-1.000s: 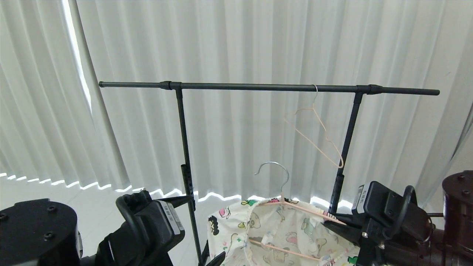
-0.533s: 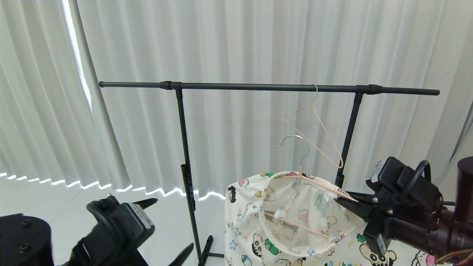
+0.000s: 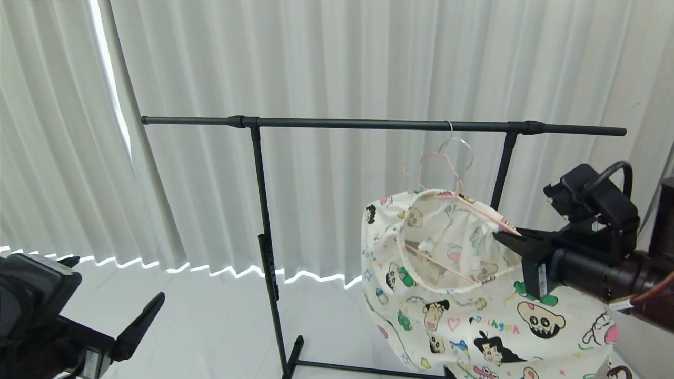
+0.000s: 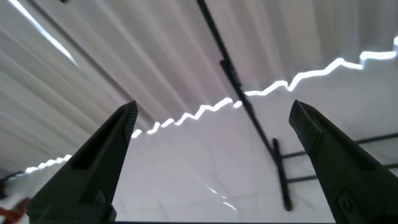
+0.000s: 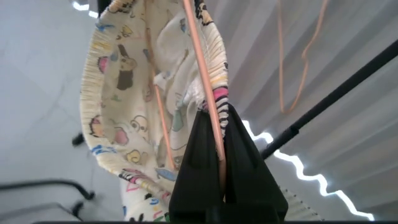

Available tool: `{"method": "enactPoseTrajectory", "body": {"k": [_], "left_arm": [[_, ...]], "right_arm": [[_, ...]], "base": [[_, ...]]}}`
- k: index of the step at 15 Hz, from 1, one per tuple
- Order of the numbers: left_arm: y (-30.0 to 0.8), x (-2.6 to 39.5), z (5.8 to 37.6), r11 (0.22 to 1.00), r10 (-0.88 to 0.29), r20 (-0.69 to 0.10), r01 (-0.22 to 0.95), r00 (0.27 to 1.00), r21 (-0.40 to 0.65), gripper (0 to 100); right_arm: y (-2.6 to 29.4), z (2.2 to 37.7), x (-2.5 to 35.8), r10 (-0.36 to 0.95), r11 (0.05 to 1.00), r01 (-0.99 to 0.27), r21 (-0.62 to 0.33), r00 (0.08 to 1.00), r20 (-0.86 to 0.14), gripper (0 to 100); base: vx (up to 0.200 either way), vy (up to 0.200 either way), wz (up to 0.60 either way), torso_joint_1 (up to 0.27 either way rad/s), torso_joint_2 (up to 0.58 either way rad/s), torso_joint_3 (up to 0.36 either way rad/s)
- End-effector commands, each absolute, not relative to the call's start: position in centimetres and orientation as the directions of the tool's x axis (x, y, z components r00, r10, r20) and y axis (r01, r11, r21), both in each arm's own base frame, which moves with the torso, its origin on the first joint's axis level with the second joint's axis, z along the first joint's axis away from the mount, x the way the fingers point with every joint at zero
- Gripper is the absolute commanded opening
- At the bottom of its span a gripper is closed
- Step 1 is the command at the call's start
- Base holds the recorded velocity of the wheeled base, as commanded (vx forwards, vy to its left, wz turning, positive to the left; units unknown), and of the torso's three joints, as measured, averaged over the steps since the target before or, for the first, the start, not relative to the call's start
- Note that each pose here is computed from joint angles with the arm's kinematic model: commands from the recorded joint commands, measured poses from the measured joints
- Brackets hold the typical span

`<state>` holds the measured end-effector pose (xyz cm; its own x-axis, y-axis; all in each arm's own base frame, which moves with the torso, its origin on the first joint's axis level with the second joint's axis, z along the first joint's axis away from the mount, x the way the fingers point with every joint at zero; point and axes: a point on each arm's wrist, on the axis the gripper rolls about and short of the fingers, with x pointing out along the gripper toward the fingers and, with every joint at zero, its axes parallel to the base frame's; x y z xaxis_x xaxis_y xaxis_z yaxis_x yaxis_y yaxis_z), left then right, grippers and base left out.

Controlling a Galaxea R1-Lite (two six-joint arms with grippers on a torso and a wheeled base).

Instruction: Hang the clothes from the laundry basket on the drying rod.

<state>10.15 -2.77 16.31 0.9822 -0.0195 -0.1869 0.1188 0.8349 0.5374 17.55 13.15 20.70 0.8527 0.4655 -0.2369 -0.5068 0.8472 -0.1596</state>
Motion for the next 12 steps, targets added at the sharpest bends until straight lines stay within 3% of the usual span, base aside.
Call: {"method": "enactPoseTrajectory", "body": {"k": [1,7,12], "left_arm": [[-2.4,9.4,16.9,0.843,-0.009,-0.136,0.081,0.991,0.532,100],[-2.4,9.4,17.0,0.845,-0.011,-0.13,0.079,0.991,0.529,100],[-2.5,9.4,17.0,0.843,-0.034,-0.137,0.102,0.99,0.528,100]], "right_arm": [[14.5,21.2,19.4,0.446,0.861,-0.485,-0.15,0.864,-0.233,0],[16.6,22.3,22.5,0.448,0.875,-0.465,-0.136,0.883,-0.141,0],[16.4,23.9,24.8,0.404,0.904,-0.41,-0.123,0.912,-0.074,0]], "base": [[0.0,0.2,0.0,0.002,0.0,0.007],[0.0,0.2,0.0,0.001,0.0,0.002],[0.0,0.0,0.0,0.0,0.0,0.0]]}}
